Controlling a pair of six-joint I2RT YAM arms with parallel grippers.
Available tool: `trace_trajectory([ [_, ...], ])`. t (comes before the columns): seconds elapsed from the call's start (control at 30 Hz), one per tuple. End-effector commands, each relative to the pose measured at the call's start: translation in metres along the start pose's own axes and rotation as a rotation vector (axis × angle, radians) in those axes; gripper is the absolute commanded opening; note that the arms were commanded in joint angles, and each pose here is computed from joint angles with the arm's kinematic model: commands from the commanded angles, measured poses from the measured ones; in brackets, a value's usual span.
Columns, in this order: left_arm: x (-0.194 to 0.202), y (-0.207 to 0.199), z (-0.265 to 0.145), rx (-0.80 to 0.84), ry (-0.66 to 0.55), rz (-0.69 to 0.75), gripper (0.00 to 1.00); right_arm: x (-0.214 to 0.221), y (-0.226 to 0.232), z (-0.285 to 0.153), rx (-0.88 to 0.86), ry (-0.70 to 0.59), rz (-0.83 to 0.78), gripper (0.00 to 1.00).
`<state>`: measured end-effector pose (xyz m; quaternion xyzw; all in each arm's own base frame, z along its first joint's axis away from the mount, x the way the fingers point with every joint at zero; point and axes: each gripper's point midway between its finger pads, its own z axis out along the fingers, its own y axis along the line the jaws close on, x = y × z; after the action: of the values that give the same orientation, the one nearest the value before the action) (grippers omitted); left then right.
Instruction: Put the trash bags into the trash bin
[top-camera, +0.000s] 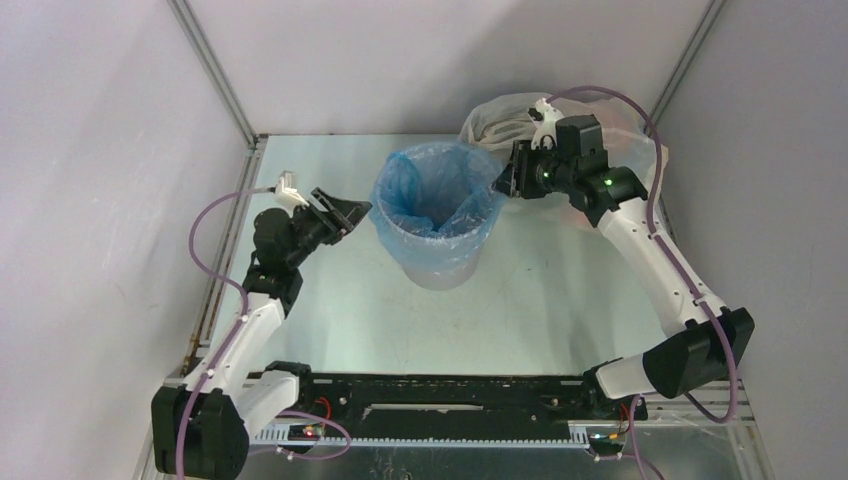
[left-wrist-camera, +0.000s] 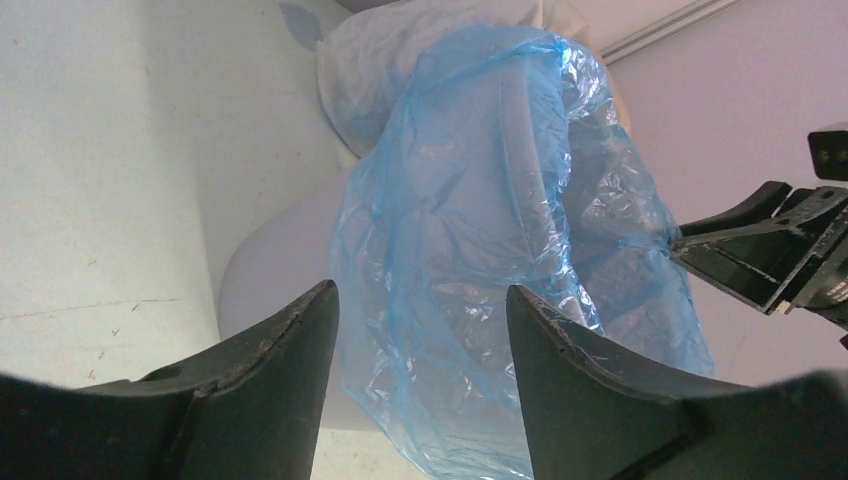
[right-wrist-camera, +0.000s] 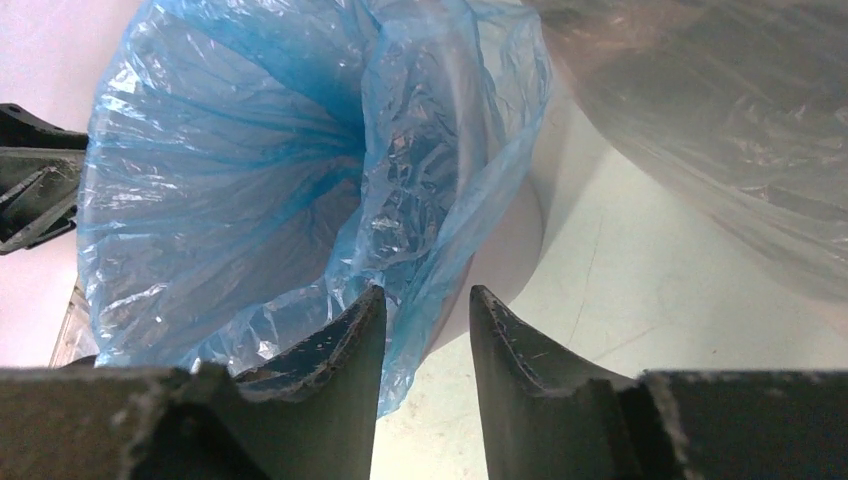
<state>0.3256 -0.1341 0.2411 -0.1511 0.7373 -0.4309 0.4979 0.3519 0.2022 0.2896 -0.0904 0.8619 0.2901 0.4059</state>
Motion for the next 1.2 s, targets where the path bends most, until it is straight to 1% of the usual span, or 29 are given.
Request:
trace_trajectory([
  [0.0,-0.010,-0.017,-0.002,0.072,-0.025,0.006,0.68,0.000,0.001,0.000,-0.020,-0.004,-0.015,0.35],
  [0.1,-0.009,-0.017,-0.001,0.078,-0.024,0.001,0.68,-0.001,-0.001,-0.004,-0.023,-0.013,-0.009,0.15],
  [0.13,-0.009,-0.018,0.000,0.082,-0.024,0.002,0.68,-0.001,-0.002,-0.006,-0.024,-0.021,-0.007,0.11],
  [0.17,-0.009,-0.018,0.000,0.084,-0.021,0.002,0.68,-0.002,-0.003,-0.008,-0.023,-0.027,-0.004,0.10],
  [0.4,-0.001,-0.022,0.010,0.147,0.028,-0.039,0.68,0.001,-0.014,-0.012,-0.013,-0.027,0.006,0.10],
  [0.43,0.001,-0.022,0.011,0.157,0.035,-0.051,0.68,0.002,-0.016,-0.012,-0.009,-0.024,0.008,0.12],
  [0.53,0.004,-0.023,0.014,0.183,0.048,-0.074,0.68,0.004,-0.019,-0.011,-0.003,-0.019,0.010,0.22],
  [0.57,0.004,-0.024,0.015,0.190,0.052,-0.079,0.68,0.004,-0.020,-0.012,-0.003,-0.020,0.009,0.22],
  [0.6,0.005,-0.024,0.016,0.196,0.056,-0.084,0.68,0.005,-0.021,-0.012,-0.004,-0.020,0.009,0.20],
  [0.63,0.005,-0.025,0.017,0.200,0.060,-0.088,0.66,0.005,-0.020,-0.012,-0.009,-0.021,0.009,0.14],
  [0.7,0.005,-0.025,0.018,0.208,0.060,-0.094,0.61,0.005,-0.021,-0.012,-0.013,-0.022,0.010,0.06],
  [0.73,0.005,-0.026,0.018,0.212,0.060,-0.099,0.55,0.005,-0.022,-0.012,-0.013,-0.023,0.014,0.04],
  [0.87,0.005,-0.029,0.020,0.237,0.061,-0.106,0.31,0.010,-0.027,-0.009,-0.005,-0.014,0.027,0.03],
  [0.93,0.005,-0.029,0.021,0.240,0.062,-0.107,0.23,0.016,-0.031,-0.005,0.002,-0.003,0.034,0.03],
  [1.07,0.008,-0.028,0.024,0.241,0.071,-0.105,0.10,0.034,-0.041,0.008,0.010,0.028,0.061,0.03],
  [1.17,0.014,-0.026,0.028,0.236,0.086,-0.106,0.05,0.050,-0.045,0.020,-0.001,0.045,0.089,0.04],
])
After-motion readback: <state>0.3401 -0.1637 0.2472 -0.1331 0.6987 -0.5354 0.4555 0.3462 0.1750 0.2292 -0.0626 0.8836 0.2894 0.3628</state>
